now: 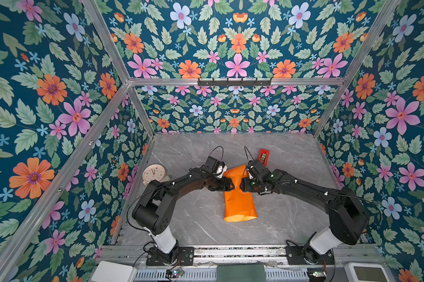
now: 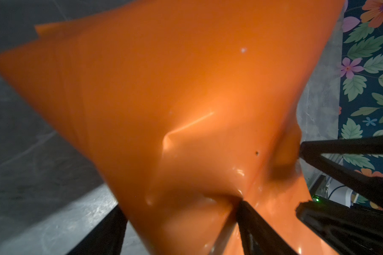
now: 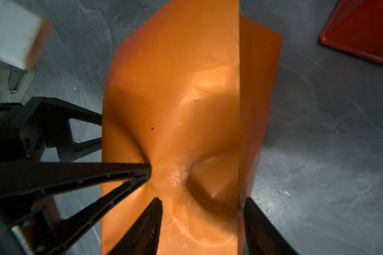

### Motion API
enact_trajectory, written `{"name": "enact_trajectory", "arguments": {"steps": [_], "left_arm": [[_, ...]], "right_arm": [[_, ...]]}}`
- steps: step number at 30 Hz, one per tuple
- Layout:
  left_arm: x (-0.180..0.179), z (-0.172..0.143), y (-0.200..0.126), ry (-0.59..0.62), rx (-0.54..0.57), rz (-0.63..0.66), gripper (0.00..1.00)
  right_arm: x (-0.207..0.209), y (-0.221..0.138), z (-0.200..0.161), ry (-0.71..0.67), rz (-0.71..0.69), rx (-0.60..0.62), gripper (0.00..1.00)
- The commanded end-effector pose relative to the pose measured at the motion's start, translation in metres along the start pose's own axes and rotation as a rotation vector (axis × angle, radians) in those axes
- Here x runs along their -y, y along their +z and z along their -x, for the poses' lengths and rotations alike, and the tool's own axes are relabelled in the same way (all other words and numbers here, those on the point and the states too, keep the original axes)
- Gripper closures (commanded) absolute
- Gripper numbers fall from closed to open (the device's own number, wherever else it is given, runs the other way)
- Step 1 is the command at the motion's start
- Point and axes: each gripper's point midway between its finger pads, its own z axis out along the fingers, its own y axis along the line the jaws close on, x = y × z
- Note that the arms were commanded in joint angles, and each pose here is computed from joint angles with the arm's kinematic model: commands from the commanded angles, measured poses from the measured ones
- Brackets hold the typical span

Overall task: Wrap a gift box in wrapping paper
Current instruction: Wrap the gift box with the wrapping paper.

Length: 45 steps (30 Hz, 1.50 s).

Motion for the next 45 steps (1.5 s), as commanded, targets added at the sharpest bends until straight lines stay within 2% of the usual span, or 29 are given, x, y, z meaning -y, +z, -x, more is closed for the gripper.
{"name": "enact_trajectory", "arguments": {"steps": [1,14,26,31,33,34,38,45], "left_arm": [[-0.047,-0.040,0.002,-0.039,-0.130,0.222,0.20],[-0.046,-0.039,0.003,-0.038,-0.129,0.219,0.21],[-0.046,-0.038,0.003,-0.040,-0.127,0.220,0.21],[-0.045,-0.036,0.003,-0.038,-0.123,0.217,0.21],[-0.044,-0.036,0.002,-0.037,-0.120,0.215,0.21],[-0.045,-0.036,0.002,-0.036,-0.120,0.216,0.21],[-0.045,-0.037,0.002,-0.037,-0.121,0.219,0.21],[-0.045,-0.037,0.001,-0.035,-0.121,0.222,0.21]], "right_arm": [[0.002,0.001,-0.004,-0.014,-0.009,-0.017,0.40],[0.003,0.013,-0.010,0.005,0.011,-0.066,0.38],[-0.008,0.023,-0.005,0.048,0.187,-0.086,0.29],[0.015,0.011,-0.008,0.043,0.112,-0.083,0.21],[0.021,0.002,-0.008,0.042,0.086,-0.072,0.06],[0.022,-0.001,-0.008,0.035,0.083,-0.066,0.05],[0.012,-0.013,0.002,0.024,0.124,-0.023,0.05],[-0.009,-0.011,0.012,0.014,0.174,-0.041,0.12]]}}
